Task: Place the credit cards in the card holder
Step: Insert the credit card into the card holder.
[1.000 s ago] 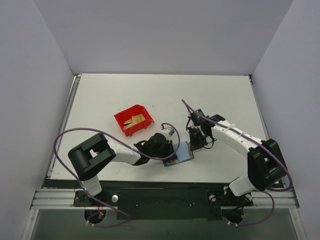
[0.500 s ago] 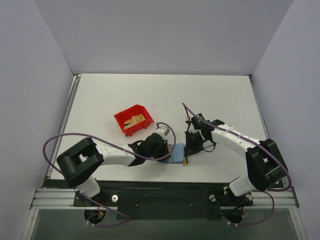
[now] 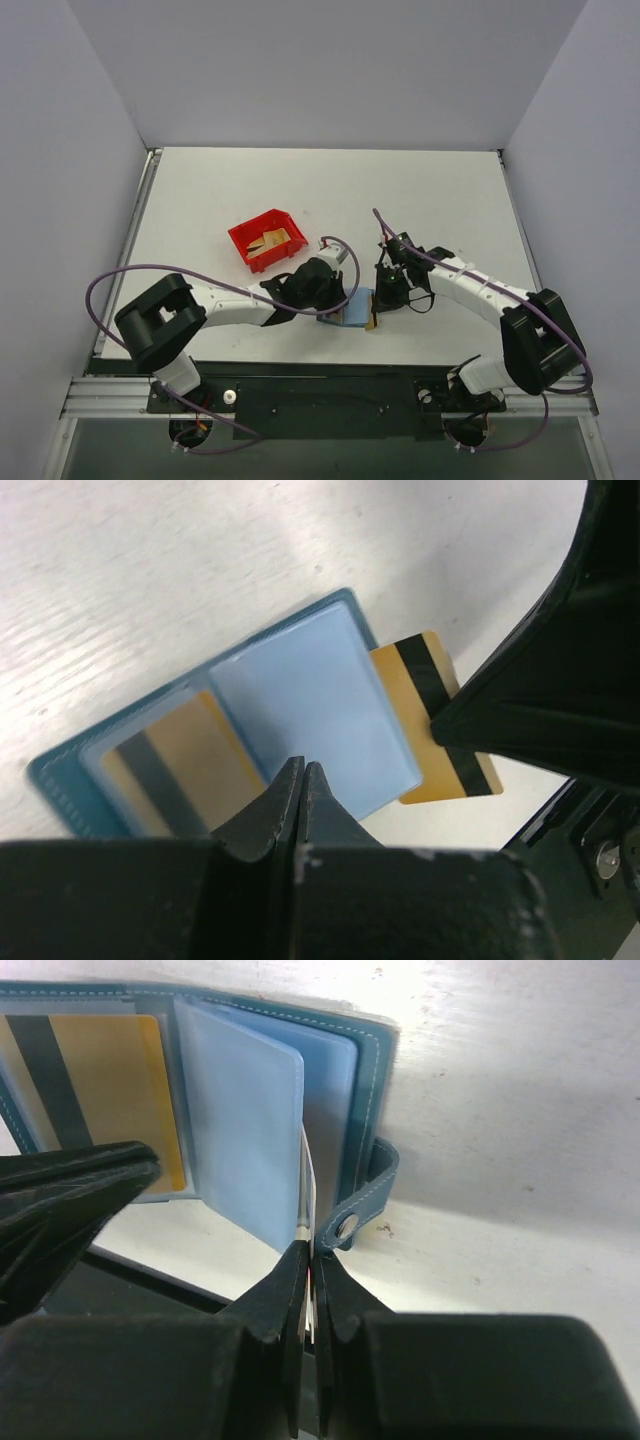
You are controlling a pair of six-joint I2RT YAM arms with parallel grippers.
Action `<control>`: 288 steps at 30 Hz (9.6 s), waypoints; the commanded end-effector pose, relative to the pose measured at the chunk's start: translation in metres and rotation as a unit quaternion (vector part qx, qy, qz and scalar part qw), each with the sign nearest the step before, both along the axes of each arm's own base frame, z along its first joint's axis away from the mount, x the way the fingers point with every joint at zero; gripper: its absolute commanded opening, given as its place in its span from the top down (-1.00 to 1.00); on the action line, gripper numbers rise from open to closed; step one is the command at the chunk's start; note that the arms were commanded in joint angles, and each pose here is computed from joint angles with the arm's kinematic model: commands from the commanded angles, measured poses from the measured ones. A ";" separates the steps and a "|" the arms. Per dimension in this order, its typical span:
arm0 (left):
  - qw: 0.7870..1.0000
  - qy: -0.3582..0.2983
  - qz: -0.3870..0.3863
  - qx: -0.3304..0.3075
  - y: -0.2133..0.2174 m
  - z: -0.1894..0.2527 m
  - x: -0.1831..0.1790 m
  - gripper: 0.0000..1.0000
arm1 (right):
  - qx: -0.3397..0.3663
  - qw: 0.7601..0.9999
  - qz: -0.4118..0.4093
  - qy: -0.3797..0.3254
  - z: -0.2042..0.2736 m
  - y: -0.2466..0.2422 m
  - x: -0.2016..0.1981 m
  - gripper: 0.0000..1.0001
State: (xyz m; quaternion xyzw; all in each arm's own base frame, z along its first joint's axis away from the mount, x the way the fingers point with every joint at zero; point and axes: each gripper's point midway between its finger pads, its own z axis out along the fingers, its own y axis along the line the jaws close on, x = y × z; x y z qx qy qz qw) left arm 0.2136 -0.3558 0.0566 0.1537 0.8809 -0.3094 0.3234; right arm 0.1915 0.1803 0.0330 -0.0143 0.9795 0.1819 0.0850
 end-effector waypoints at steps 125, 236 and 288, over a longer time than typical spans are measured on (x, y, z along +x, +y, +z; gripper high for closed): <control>0.989 0.061 -0.013 0.135 0.045 -0.073 -0.032 1.00 | 0.141 0.960 0.053 -0.236 0.023 0.057 0.055 1.00; 0.994 0.045 0.083 0.051 0.097 -0.045 -0.008 1.00 | 0.157 0.987 0.012 0.009 -0.013 0.077 0.006 1.00; 0.991 0.060 0.106 0.049 0.122 -0.042 -0.029 1.00 | 0.189 0.980 0.038 0.043 -0.042 0.093 0.000 1.00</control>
